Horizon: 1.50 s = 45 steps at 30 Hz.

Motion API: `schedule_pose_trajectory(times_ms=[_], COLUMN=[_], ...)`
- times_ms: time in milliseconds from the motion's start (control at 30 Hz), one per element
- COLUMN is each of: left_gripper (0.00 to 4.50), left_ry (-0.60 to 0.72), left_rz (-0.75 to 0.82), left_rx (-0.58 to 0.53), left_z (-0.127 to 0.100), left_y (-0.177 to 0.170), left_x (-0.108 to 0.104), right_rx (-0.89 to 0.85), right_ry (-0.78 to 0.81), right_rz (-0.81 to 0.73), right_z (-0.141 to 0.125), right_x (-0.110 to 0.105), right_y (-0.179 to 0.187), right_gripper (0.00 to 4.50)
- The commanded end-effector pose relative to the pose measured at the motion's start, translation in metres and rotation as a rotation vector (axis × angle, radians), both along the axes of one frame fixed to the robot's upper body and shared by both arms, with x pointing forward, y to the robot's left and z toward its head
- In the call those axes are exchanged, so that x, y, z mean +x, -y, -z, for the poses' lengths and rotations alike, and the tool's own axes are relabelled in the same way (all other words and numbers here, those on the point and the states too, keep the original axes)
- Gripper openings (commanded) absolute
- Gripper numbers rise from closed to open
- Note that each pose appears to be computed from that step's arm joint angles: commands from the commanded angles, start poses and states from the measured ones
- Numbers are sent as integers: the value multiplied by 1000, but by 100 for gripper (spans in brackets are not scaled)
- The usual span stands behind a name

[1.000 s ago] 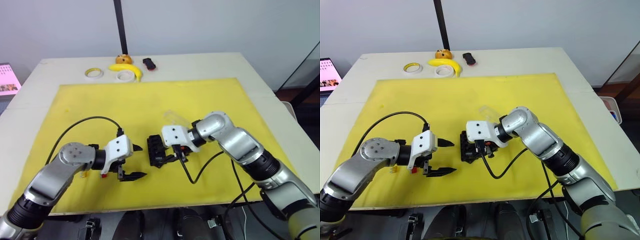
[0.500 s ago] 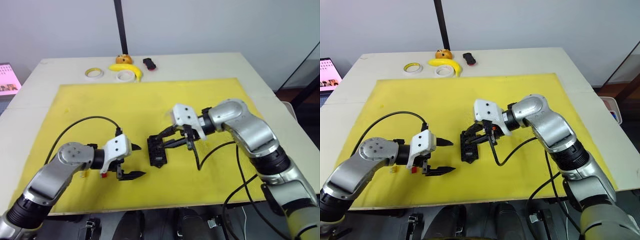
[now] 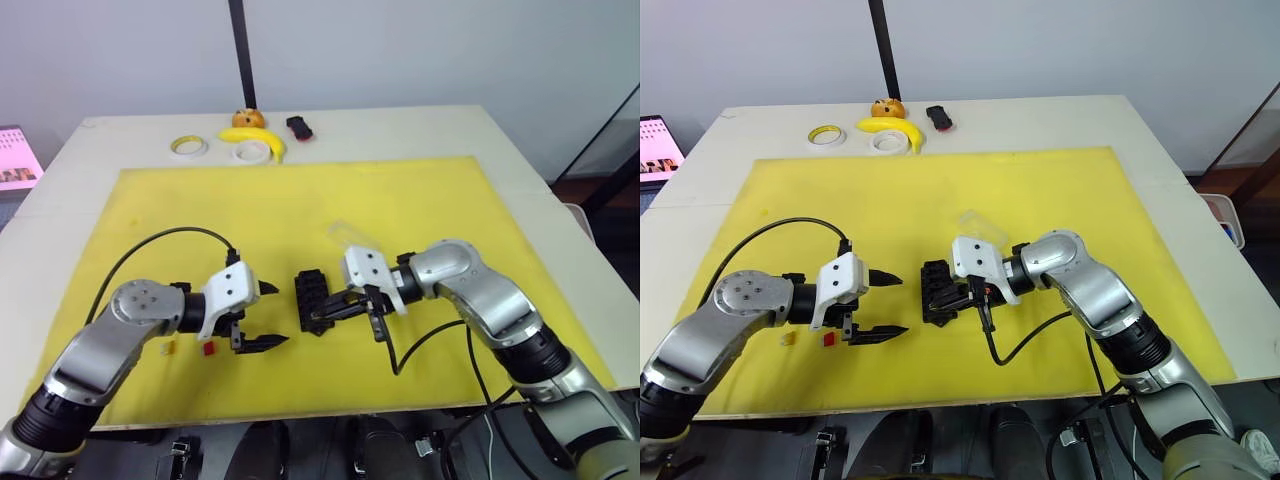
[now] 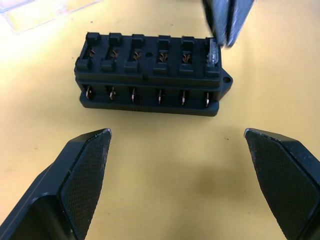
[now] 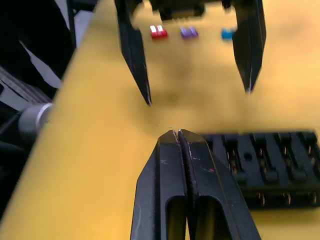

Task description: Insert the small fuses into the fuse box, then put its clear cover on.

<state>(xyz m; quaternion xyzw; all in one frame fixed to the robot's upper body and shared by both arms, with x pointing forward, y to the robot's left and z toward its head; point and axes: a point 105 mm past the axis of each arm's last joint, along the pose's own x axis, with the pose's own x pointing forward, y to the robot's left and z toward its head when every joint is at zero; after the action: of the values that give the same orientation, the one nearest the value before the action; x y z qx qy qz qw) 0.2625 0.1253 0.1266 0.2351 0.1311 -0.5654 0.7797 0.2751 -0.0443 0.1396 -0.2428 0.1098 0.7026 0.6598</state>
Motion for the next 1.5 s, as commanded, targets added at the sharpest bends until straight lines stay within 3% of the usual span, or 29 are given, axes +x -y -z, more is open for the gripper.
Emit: schedule_pose_trajectory(times_ms=[33,200,533,700,767,900,1033,1200,1333,1500], left_gripper=[450,450,450,450,450,450,450,450,450,450], left_ry=[31,33,50,36,0,-106,-168,-280,-313,-344], left_rz=[2,-4,-37,-98,-116,-241,-372,-509,-550,-542], left_rx=[-12,-19,-58,-190,-200,-177,-158,-96,-36,-102], left_z=[-7,-7,-19,-52,-57,-74,-83,-75,-63,-51], left_y=[1,2,-1,-18,-28,-81,-129,-188,-210,-202], left_x=[1,1,3,-4,-11,-22,-32,-55,-61,-53], right_rx=[4,-78,128,98,57,-36,-97,-199,-219,-147], right_ry=[22,43,2,87,122,164,175,155,156,177], right_rz=[-4,4,3,48,66,185,290,403,423,353], right_z=[1,25,-43,-66,-67,-74,-77,-70,-66,-70], right_x=[2,8,3,4,6,21,30,33,35,32], right_y=[-2,5,3,30,41,89,129,181,192,162], right_gripper=[5,5,5,5,5,5,177,437,444,444])
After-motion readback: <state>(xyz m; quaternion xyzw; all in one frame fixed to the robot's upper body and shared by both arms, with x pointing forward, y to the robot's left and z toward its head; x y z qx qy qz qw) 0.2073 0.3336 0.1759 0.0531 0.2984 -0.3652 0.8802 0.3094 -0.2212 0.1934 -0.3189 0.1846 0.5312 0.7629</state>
